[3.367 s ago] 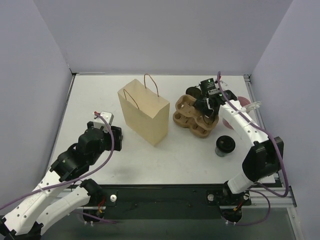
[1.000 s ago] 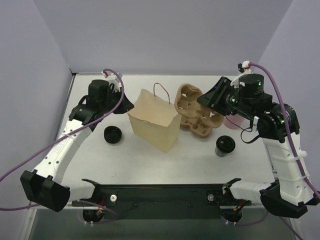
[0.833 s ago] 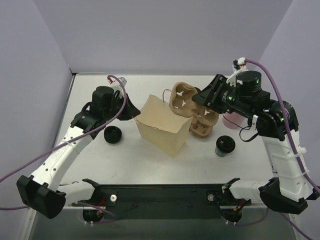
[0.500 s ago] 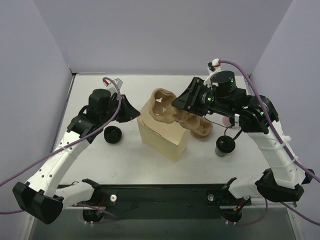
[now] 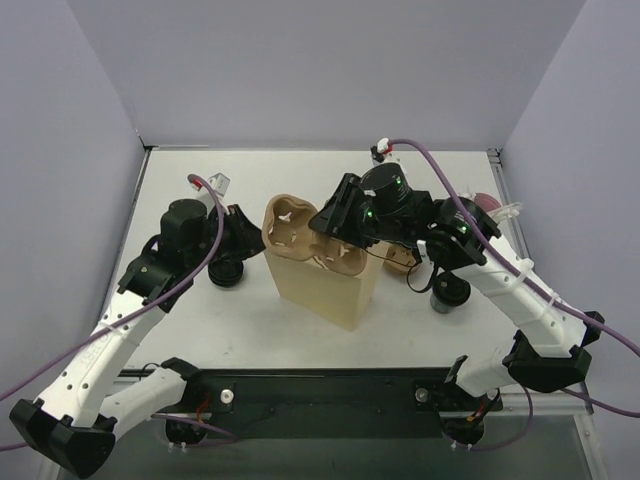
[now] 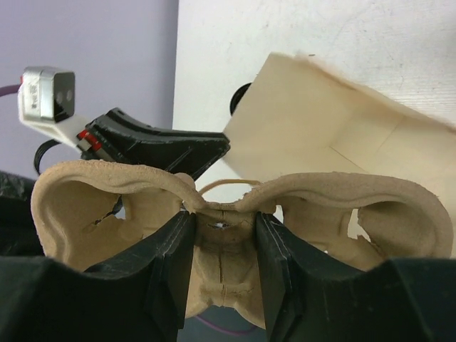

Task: Pack the takeout coffee

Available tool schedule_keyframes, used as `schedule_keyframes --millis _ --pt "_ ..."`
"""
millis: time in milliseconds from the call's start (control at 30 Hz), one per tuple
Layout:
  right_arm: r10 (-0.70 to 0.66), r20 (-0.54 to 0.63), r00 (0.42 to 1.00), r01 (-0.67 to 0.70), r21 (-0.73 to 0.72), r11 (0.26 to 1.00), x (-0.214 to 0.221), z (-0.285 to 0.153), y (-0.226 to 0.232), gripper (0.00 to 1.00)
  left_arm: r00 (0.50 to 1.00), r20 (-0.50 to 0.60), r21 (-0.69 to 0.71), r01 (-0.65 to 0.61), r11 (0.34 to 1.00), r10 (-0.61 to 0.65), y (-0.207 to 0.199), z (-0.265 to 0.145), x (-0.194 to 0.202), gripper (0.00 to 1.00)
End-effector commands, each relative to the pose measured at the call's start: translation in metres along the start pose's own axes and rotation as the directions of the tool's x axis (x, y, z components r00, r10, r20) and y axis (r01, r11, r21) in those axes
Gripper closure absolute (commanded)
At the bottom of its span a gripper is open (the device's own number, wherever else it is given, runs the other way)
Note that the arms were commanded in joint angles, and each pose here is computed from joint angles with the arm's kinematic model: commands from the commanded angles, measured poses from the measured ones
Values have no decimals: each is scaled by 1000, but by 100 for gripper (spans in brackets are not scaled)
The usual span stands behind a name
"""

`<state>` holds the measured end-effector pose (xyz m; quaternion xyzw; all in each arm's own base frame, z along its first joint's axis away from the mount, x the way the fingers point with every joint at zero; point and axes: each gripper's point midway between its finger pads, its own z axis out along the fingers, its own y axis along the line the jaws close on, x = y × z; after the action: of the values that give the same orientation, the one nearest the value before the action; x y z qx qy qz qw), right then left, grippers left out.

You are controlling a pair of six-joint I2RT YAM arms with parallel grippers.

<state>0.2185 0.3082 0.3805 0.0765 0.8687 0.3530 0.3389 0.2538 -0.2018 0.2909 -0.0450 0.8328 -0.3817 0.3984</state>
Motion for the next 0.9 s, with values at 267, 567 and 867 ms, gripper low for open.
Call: schedule_keyframes --millis 267,567,867 --pt "77 131 988 -83 38 996 -19 -7 -11 68 999 52 36 6 999 -8 -8 -18 -3 65" --pt "113 177 978 -119 23 993 -29 -17 -11 68 998 61 43 11 999 -14 -13 -18 -9 64" --pt "126 199 972 -136 38 990 -31 -17 -19 68 995 97 58 10 998 -15 -20 -26 -18 63"
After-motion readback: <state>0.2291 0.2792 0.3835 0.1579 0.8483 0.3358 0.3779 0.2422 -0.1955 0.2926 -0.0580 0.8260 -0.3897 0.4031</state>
